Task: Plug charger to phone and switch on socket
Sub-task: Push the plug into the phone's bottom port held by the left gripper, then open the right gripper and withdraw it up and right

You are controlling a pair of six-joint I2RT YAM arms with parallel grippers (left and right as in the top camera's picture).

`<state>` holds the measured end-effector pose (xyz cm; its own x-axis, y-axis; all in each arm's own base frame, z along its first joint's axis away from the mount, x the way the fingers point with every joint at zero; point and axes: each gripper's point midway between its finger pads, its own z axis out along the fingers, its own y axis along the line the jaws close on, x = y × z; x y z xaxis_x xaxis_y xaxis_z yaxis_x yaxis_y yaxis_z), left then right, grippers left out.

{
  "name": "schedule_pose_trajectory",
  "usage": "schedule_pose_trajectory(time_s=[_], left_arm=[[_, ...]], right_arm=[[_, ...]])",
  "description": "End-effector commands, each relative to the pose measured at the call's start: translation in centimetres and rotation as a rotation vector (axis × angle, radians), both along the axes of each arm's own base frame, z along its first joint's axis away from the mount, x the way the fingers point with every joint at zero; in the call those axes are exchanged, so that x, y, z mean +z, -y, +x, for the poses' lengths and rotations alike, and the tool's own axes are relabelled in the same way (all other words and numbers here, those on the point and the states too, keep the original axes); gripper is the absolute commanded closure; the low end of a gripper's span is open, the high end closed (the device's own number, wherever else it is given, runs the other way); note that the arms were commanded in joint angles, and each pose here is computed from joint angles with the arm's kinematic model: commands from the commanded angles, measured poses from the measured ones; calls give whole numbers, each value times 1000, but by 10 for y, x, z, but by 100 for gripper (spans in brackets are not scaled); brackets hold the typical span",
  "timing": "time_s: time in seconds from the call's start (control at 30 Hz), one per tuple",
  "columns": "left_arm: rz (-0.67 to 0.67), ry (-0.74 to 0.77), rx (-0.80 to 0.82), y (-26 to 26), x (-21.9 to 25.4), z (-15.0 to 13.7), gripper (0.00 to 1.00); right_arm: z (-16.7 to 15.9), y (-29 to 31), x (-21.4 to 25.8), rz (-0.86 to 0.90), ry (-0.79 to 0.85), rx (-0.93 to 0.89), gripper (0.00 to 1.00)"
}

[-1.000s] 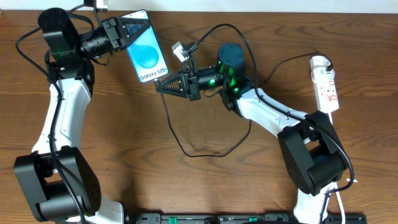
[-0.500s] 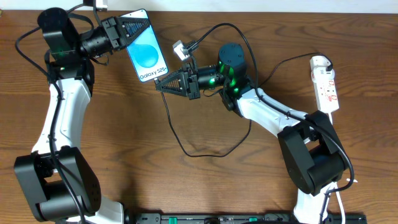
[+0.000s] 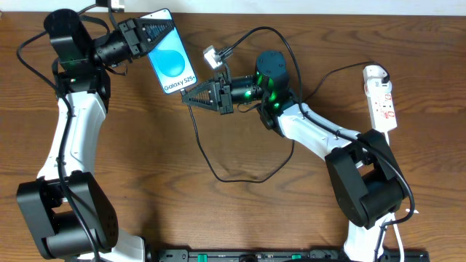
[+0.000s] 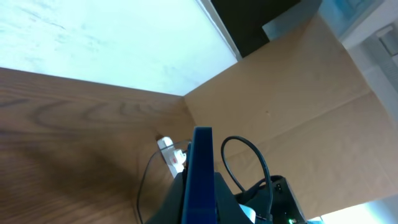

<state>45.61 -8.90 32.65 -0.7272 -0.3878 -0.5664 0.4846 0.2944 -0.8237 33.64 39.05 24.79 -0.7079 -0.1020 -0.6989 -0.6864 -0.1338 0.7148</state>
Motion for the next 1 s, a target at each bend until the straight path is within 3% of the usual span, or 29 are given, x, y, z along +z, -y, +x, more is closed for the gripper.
schedule_pose_trajectory(time_s=[0.0,0.97], left_arm=[[21,80,-49,7,20,-13,92],[21,80,-49,7,20,-13,93]], right_arm=[[29,5,12,28,19,-140,99],[40,4,13,31,-20,-202,99]])
